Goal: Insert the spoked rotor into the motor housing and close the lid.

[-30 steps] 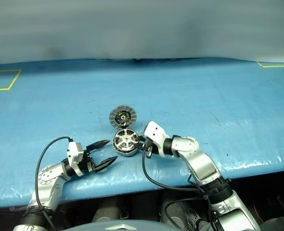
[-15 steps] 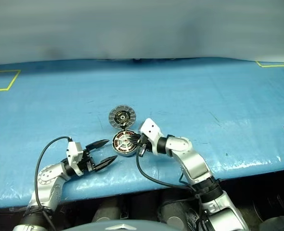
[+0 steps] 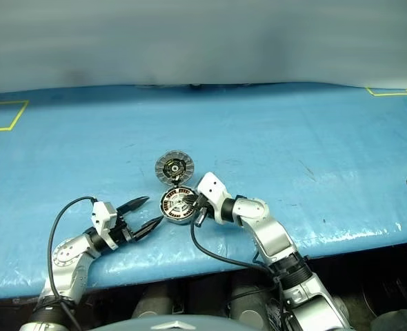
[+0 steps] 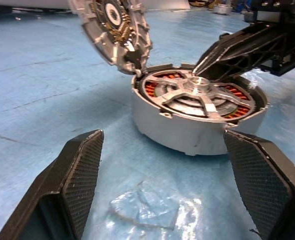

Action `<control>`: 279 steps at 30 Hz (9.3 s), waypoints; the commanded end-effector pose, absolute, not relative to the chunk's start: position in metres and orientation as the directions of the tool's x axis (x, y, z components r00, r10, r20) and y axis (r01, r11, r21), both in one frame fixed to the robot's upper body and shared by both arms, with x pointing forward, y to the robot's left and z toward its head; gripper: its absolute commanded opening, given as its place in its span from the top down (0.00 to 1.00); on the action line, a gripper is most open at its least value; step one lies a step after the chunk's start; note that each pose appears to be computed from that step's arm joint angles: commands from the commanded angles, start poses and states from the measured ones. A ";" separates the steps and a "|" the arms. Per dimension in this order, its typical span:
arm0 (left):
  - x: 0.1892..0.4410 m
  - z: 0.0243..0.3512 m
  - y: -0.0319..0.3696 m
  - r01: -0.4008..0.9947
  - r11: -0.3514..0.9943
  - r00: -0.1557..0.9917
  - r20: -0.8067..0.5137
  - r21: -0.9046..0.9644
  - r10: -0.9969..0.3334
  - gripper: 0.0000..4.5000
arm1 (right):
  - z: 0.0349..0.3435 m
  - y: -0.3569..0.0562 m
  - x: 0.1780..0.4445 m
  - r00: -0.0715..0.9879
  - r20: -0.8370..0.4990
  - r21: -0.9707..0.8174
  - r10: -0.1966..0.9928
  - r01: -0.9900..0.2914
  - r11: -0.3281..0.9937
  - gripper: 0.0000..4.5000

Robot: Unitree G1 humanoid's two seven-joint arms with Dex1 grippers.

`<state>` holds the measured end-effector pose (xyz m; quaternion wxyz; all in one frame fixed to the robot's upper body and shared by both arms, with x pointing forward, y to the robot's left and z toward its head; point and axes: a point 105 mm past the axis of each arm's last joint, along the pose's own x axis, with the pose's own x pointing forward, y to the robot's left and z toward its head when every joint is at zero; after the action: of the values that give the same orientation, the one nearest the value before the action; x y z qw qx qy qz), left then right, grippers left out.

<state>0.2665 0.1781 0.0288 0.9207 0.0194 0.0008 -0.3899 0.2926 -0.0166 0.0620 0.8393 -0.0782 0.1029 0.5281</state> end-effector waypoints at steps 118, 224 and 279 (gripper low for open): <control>0.238 0.051 0.155 0.844 0.533 0.537 0.077 -0.060 -0.840 1.00 | 0.070 -0.006 0.290 0.472 -0.149 -0.128 0.869 -0.880 0.457 0.34; 0.272 0.035 0.160 0.725 0.658 0.675 0.023 -0.205 -0.737 1.00 | 0.055 -0.043 0.276 0.564 -0.122 0.785 0.817 -0.449 0.427 0.74; 0.278 0.076 0.117 0.496 0.034 0.743 0.405 -0.867 -0.532 0.45 | 0.109 -0.029 0.285 0.591 0.127 0.846 0.797 -0.484 0.225 0.74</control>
<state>0.2768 0.1139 0.0695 0.7134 -0.6033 0.0280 -0.3553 0.2754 -0.0238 0.0951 0.7499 0.4636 0.2066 0.4244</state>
